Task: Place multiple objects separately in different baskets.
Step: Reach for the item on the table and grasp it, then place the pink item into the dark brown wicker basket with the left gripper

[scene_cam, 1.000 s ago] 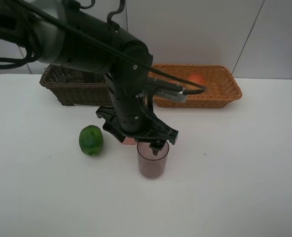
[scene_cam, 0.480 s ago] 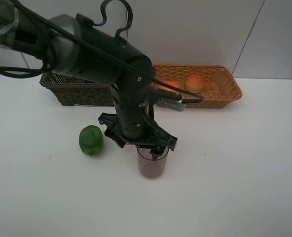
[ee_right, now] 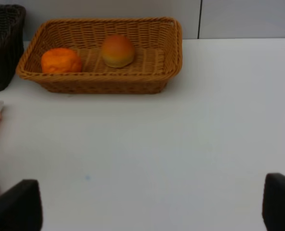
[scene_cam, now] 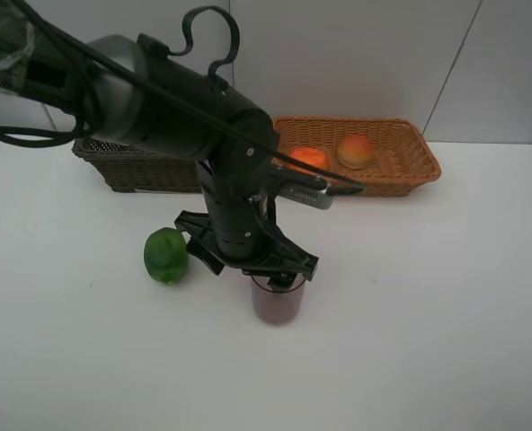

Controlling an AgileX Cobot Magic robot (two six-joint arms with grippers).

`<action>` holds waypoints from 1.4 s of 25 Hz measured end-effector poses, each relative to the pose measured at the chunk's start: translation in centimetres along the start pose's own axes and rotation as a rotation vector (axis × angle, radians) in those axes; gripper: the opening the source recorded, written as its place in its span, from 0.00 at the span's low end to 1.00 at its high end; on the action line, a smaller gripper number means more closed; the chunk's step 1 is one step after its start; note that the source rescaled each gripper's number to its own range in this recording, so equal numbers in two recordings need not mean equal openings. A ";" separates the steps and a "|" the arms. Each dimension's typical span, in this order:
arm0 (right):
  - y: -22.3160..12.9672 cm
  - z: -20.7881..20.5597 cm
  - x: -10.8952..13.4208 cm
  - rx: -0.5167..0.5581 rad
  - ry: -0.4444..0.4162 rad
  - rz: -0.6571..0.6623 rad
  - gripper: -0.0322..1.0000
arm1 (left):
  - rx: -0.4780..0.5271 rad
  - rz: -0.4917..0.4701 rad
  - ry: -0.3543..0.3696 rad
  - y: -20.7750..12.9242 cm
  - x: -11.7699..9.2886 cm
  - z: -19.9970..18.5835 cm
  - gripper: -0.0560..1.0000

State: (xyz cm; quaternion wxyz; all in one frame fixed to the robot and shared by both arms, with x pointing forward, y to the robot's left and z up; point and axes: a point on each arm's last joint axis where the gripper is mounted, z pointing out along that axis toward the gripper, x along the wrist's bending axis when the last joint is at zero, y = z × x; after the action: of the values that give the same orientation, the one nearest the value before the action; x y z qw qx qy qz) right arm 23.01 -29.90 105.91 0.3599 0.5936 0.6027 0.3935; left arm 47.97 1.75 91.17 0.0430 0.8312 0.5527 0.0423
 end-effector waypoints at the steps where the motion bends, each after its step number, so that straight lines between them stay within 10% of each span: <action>1: 0.0 0.0 0.0 0.000 0.000 0.000 0.97 | 0.004 -0.004 0.001 -0.1 0.0 0.1 1.00; 8: 0.0 0.0 0.0 0.000 0.000 0.000 0.97 | -0.006 -0.012 -0.006 0.0 0.1 0.1 0.82; 15: 0.0 0.0 0.0 0.000 0.000 0.000 0.97 | -0.017 -0.019 -0.012 0.2 0.3 0.2 0.07; 35: 0.0 0.0 0.0 0.000 0.000 0.000 0.97 | -0.018 -0.020 -0.012 0.3 0.3 0.2 0.05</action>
State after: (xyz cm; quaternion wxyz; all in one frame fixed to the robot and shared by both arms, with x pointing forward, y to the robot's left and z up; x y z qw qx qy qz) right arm 23.01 -29.90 105.91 0.3599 0.5936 0.6027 0.3935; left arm 48.35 1.91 91.05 0.0542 0.8255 0.5602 0.0417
